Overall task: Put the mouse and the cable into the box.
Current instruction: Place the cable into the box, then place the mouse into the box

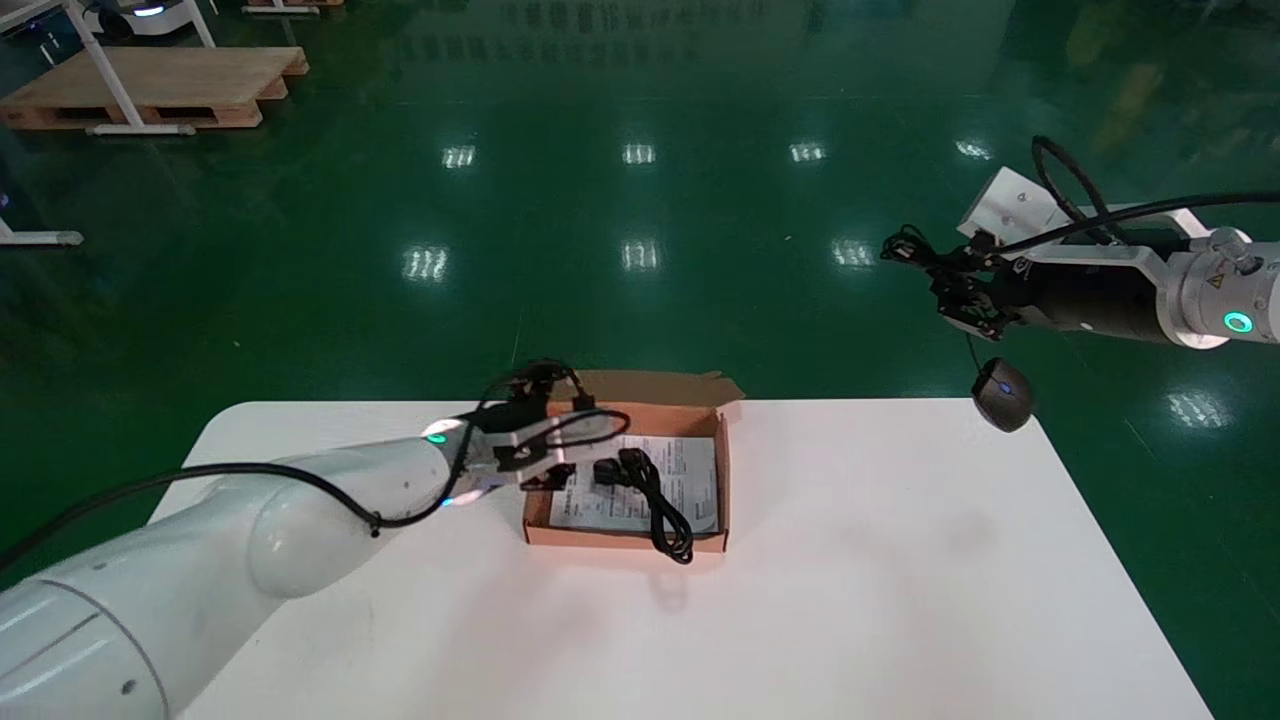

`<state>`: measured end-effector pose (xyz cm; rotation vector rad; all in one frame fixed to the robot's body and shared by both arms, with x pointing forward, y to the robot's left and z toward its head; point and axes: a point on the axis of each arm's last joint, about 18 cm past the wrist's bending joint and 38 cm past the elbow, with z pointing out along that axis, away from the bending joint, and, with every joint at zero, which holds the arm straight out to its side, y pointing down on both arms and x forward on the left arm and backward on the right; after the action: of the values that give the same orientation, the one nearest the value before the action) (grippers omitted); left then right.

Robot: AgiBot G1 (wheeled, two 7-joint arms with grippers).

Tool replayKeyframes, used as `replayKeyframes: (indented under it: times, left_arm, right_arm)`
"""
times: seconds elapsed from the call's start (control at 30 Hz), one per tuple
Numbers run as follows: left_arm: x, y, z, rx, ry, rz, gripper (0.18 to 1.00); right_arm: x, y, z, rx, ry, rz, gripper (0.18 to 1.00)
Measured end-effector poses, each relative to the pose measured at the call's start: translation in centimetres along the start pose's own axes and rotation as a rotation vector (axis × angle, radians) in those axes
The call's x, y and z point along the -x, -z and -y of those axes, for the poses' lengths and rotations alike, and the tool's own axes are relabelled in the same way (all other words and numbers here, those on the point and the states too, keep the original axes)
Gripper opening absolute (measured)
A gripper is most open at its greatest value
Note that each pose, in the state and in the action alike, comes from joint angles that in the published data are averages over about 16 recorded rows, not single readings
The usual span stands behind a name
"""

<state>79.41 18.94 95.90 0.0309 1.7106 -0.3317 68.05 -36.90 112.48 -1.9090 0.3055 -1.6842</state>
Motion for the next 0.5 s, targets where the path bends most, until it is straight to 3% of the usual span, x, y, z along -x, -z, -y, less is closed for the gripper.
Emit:
replayKeyframes:
  times: [0.27, 0.5]
  left_arm:
    - [4.3, 1.2, -6.5, 0.182, 0.137, 0.084, 0.955]
    - [6.0, 2.4, -9.8, 0.280, 0.192, 0.126, 0.990]
  right_arm:
    - [2.5, -1.8, 1.6, -0.036, 0.063, 0.060, 0.236]
    - [5.7, -4.4, 5.6, -0.124, 0.136, 0.128, 0.236]
